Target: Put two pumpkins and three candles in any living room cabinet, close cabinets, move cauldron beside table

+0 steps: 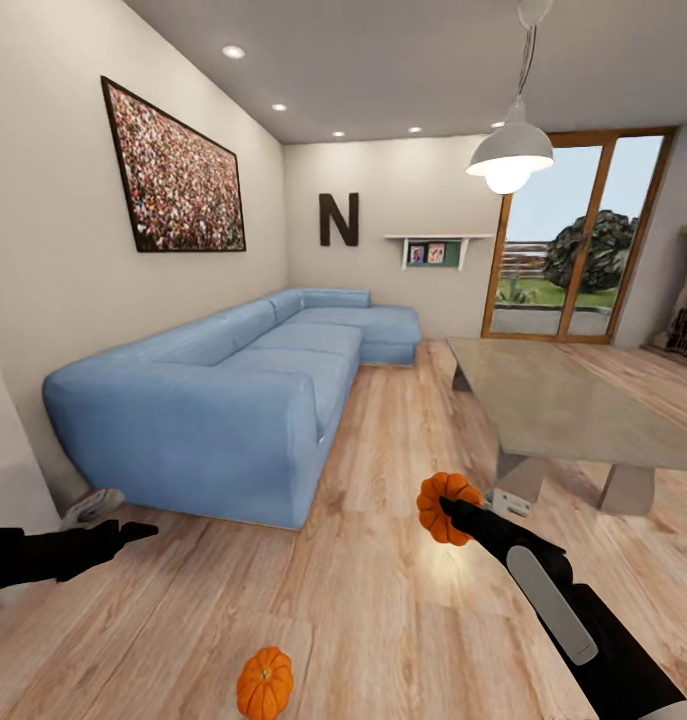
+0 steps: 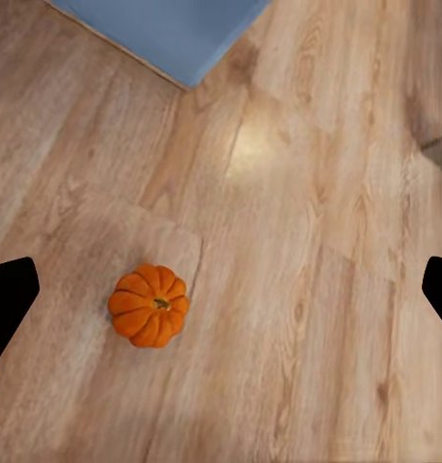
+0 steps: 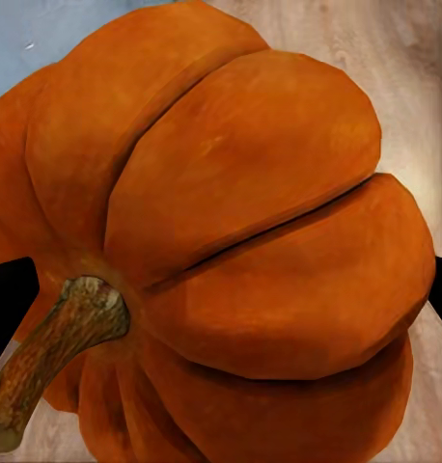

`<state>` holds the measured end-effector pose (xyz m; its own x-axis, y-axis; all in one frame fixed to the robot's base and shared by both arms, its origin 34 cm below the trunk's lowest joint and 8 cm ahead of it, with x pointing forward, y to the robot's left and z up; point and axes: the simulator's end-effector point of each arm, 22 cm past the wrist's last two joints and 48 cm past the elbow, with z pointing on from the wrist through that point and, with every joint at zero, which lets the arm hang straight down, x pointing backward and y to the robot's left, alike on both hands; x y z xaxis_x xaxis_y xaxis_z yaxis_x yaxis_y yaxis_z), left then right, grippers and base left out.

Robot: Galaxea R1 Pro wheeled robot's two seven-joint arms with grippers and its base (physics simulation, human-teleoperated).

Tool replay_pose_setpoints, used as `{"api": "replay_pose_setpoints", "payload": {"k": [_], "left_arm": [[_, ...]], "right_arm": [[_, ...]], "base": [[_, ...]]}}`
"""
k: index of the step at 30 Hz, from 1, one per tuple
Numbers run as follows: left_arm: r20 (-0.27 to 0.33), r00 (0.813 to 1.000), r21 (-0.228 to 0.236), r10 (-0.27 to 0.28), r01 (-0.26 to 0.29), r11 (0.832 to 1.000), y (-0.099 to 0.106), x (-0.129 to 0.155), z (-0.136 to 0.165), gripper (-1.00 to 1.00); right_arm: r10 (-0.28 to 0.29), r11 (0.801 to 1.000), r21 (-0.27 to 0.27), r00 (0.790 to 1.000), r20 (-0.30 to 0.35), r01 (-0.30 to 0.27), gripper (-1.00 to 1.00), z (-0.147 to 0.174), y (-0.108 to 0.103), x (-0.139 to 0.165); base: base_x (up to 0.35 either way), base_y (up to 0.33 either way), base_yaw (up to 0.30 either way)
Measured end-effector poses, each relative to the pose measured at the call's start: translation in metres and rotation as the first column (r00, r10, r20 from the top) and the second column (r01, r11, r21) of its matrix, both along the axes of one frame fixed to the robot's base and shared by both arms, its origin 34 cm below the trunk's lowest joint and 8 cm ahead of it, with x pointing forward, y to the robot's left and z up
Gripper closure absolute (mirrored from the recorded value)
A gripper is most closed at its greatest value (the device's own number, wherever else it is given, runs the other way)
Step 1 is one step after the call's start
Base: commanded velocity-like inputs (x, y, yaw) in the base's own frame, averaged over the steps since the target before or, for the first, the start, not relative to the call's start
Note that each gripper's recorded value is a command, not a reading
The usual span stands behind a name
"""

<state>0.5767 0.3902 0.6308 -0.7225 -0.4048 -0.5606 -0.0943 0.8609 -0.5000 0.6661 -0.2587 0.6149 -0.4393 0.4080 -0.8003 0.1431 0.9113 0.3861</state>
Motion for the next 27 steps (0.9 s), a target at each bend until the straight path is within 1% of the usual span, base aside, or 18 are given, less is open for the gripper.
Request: {"api": "replay_pose_setpoints", "payload": {"k": [3, 8, 9, 11, 12, 13, 15, 17, 18, 21, 22, 23, 24, 27], "left_arm": [[0.003, 1.0, 0.003, 0.003, -0.003, 1.0, 0.001, 0.0, 0.001, -1.0], [-0.018, 1.0, 0.005, 0.023, -0.023, 1.0, 0.008, 0.0, -0.008, -1.0], [-0.027, 0.999, 0.006, 0.031, -0.031, 0.999, 0.012, -0.001, -0.012, -1.0], [-0.081, 0.994, 0.013, 0.073, -0.072, 0.997, 0.028, -0.006, -0.034, -1.0], [-0.106, 0.99, 0.032, 0.095, -0.093, 0.995, 0.038, -0.009, -0.045, -1.0], [-0.113, 0.988, 0.047, 0.107, -0.102, 0.994, 0.042, -0.01, -0.051, -1.0], [-0.111, 0.986, 0.089, 0.12, -0.111, 0.99, 0.044, -0.008, -0.061, -1.0], [-0.1, 0.987, 0.118, 0.122, -0.11, 0.987, 0.046, -0.006, -0.06, -1.0], [-0.093, 0.987, 0.156, 0.129, -0.113, 0.981, 0.052, -0.006, -0.062, -1.0], [-0.088, 0.985, 0.232, 0.147, -0.123, 0.965, 0.066, -0.009, -0.071, -1.0], [-0.086, 0.985, 0.251, 0.151, -0.125, 0.96, 0.069, -0.009, -0.074, -1.0], [-0.084, 0.985, 0.26, 0.151, -0.125, 0.958, 0.069, -0.009, -0.077, -1.0], [-0.081, 0.985, 0.26, 0.149, -0.123, 0.958, 0.065, -0.009, -0.081, -1.0], [-0.067, 0.988, 0.232, 0.138, -0.119, 0.965, 0.038, -0.003, -0.098, -1.0]], "right_arm": [[0.0, 1.0, -0.001, 1.0, 0.002, 0.0, 1.0, 0.001, 0.0, 0.0], [-0.001, 1.0, -0.003, 1.0, 0.006, 0.001, 1.0, 0.003, 0.0, 0.0], [-0.001, 1.0, -0.003, 1.0, 0.006, 0.001, 1.0, 0.003, 0.0, 0.0], [0.0, 1.0, -0.002, 1.0, 0.005, 0.0, 1.0, 0.003, 0.0, 0.0], [-0.001, 1.0, -0.002, 1.0, 0.004, 0.001, 1.0, 0.003, 0.0, 0.0], [-0.001, 1.0, -0.001, 1.0, 0.005, 0.001, 1.0, 0.003, 0.0, 0.0], [-0.002, 1.0, -0.001, 1.0, 0.007, 0.002, 1.0, 0.004, 0.0, 0.0], [0.0, 1.0, 0.0, 1.0, 0.007, 0.0, 1.0, 0.004, 0.0, 0.0], [0.001, 1.0, 0.001, 1.0, 0.004, -0.001, 1.0, 0.001, 0.001, -0.001], [0.001, 1.0, 0.001, 1.0, 0.004, -0.001, 1.0, -0.006, 0.001, -0.003], [0.002, 1.0, 0.0, 1.0, 0.004, -0.002, 1.0, -0.008, 0.001, -0.003], [0.001, 1.0, 0.0, 1.0, 0.004, -0.001, 1.0, -0.01, 0.001, -0.004], [0.002, 1.0, 0.0, 1.0, 0.004, -0.002, 1.0, -0.012, 0.001, -0.005], [0.002, 1.0, 0.001, 1.0, 0.004, -0.002, 1.0, -0.019, 0.001, -0.006]], "base": [[0.027, 0.014, -0.234], [0.006, 0.003, -0.074], [0.001, 0.001, -0.014], [0.001, 0.0, -0.007], [0.0, 0.0, -0.003], [0.0, 0.0, -0.002], [0.0, 0.0, 0.0], [0.0, 0.0, 0.0], [0.0, 0.0, 0.0], [0.0, 0.0, 0.0], [0.0, 0.0, 0.0], [0.0, 0.0, 0.0], [0.0, 0.0, 0.0], [0.0, 0.0, 0.0]]}}
